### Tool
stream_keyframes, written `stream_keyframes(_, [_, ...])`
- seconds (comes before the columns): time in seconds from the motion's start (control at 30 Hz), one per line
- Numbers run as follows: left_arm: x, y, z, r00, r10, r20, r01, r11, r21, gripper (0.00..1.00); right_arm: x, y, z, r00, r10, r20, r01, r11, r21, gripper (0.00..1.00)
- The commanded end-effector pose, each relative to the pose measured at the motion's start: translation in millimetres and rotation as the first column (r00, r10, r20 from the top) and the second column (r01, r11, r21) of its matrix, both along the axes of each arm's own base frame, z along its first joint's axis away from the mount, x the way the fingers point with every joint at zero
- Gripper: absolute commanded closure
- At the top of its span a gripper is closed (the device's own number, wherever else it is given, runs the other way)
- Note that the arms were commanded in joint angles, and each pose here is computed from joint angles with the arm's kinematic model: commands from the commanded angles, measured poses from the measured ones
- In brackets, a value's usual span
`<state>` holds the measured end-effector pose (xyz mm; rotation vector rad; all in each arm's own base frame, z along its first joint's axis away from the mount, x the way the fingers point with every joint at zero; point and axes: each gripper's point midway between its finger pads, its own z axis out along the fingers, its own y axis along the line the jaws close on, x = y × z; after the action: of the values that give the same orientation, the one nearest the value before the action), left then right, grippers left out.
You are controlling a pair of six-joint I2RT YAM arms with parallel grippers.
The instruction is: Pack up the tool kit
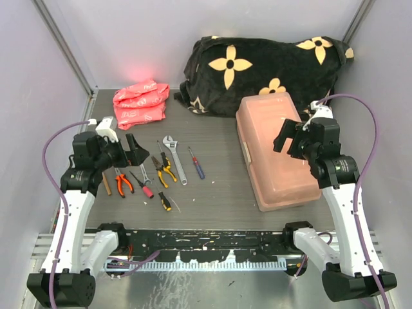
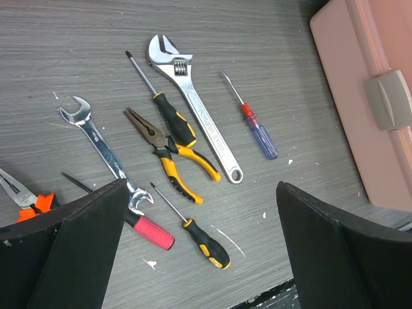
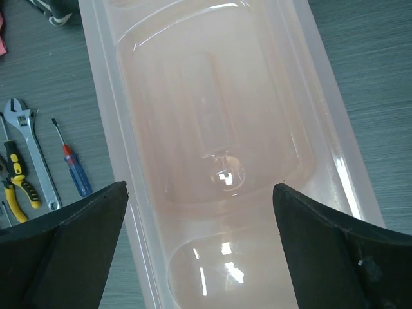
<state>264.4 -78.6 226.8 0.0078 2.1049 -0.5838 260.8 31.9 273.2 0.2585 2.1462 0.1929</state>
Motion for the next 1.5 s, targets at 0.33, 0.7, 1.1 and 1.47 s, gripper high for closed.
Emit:
stream_keyframes(0.33, [-3,-16,38,0.998,-0.043,0.041,0.047,0.994,-0.1,0.02,60,-17,54,0.996,0.028,0.085,-0.012,0.982,-0.189,0.0])
stream_keyframes(0.7, [23,-26,57,0.998,-0.052,0.027,0.056,0.981,-0.185,0.02,165,-109,46,0.987,-0.158,0.021,0.159,0.97,-0.185,0.0])
stream_keyframes(1.1, [29,-39,56,0.996,-0.087,0.013,0.088,0.974,-0.211,0.02,151,-145,-71,0.953,-0.172,-0.248,0.161,0.985,-0.064,0.05])
stream_keyframes(1.47, [32,-54,48,0.994,-0.101,-0.043,0.085,0.954,-0.288,0.02,113,-59,-99,0.957,0.059,-0.283,-0.021,0.991,0.133,0.11])
